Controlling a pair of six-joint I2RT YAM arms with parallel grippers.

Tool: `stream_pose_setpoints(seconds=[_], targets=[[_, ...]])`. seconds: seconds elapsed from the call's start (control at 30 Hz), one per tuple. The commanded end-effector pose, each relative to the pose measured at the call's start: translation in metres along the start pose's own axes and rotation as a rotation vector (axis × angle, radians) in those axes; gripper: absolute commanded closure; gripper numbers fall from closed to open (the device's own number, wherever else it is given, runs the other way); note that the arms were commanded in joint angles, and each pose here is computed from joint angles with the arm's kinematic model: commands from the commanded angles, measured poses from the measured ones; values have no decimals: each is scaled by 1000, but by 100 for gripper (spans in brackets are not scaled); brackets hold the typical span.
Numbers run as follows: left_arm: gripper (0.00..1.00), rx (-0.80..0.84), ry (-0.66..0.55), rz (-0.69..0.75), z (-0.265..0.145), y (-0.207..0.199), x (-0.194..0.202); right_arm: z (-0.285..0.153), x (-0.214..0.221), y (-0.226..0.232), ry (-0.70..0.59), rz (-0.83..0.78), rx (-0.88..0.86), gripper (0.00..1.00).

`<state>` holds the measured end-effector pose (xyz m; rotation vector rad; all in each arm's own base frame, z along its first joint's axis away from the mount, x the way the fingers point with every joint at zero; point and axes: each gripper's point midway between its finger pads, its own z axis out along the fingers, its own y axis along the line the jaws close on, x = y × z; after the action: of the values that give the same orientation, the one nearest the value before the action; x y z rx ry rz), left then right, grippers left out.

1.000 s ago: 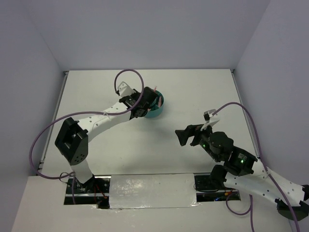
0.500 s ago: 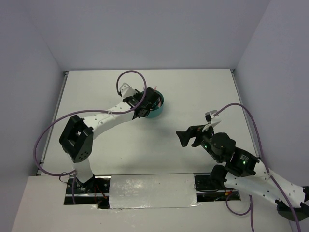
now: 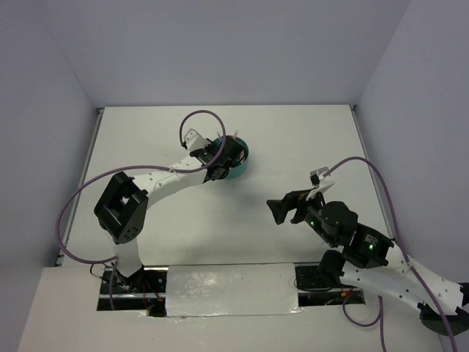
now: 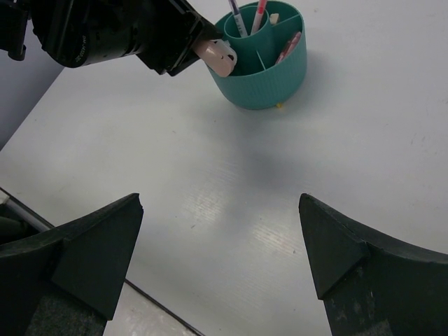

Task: Sort the stationery into containers
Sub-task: Place the stapler in the storage box.

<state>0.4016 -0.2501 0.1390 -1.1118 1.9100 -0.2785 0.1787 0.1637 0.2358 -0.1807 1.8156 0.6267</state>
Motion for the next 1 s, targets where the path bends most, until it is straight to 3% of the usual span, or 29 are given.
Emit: stream_pose_setpoints(seconds=[0.0, 0.13, 0.53, 0.67, 0.83, 0.97], targets=[[65, 16, -18, -14, 5, -5, -2, -5, -17, 6, -35, 6, -26, 0], [51, 19, -1, -12, 7, -4, 1, -5, -17, 7, -30, 2, -31, 0], [32, 31, 17, -29, 7, -7, 1, -7, -16, 7, -27, 4, -34, 0], [16, 68, 30, -26, -4, -14, -4, -7, -18, 8, -33, 6, -39, 0], [2, 152, 23, 10, -33, -24, -32, -8, -20, 2, -37, 0, -3, 0], [1, 187, -21, 162, -61, -21, -67, -19, -37, -10, -58, 10, 68, 0]])
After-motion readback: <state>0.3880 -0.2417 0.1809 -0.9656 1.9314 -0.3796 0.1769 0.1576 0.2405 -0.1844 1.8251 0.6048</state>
